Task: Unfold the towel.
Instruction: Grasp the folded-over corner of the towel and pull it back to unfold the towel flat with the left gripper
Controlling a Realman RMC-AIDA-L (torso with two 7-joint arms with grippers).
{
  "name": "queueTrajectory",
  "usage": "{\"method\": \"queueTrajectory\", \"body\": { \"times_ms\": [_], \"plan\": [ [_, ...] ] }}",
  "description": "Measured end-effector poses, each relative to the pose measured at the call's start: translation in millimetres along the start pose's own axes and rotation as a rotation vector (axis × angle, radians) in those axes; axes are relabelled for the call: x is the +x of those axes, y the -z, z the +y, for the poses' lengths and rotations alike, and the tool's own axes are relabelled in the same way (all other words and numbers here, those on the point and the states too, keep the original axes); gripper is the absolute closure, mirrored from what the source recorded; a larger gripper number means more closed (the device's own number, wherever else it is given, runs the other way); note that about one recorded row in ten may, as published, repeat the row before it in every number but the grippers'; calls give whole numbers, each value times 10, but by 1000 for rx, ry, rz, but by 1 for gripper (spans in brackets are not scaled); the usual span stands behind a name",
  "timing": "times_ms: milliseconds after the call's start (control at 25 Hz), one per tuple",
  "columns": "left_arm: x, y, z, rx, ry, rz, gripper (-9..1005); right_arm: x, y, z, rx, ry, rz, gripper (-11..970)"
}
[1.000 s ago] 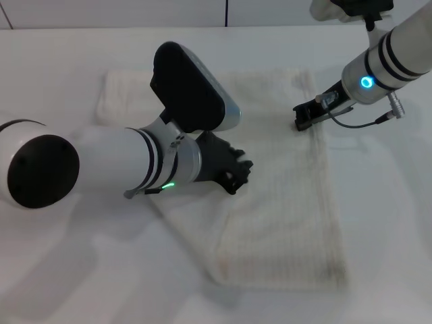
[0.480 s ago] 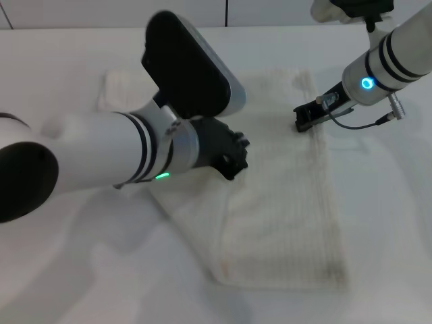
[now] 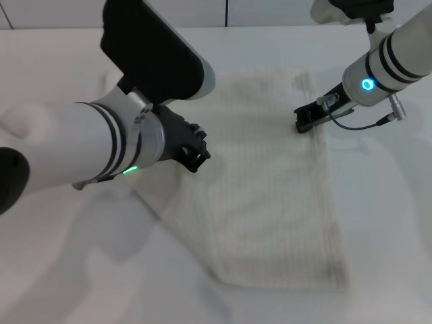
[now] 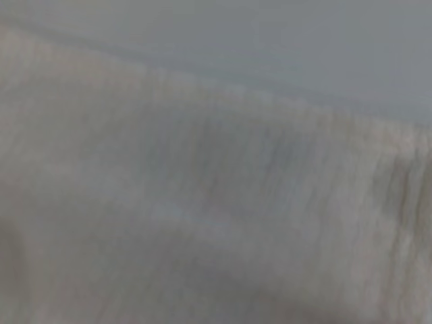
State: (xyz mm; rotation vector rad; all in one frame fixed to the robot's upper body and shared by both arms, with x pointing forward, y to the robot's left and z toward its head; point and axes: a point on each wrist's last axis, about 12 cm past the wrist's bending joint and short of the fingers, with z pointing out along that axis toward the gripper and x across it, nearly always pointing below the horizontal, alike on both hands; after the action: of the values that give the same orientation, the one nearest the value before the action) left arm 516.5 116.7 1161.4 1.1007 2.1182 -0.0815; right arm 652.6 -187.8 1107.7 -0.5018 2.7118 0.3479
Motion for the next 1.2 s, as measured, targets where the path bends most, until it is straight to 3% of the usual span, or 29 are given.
{"method": "queueTrajectory", "body": {
  "times_ms": [280,520,1200],
  "plan": [
    [30,153,42,-11,75,21,901,-5,3,5,-1,2,-1,959],
    [168,322,108,-38,147,24,892,-1,5,13,-4,3,4,959],
    [405,404,133,-34,235,165,865,-6,11,17,-5,5,4,960]
  ]
}}
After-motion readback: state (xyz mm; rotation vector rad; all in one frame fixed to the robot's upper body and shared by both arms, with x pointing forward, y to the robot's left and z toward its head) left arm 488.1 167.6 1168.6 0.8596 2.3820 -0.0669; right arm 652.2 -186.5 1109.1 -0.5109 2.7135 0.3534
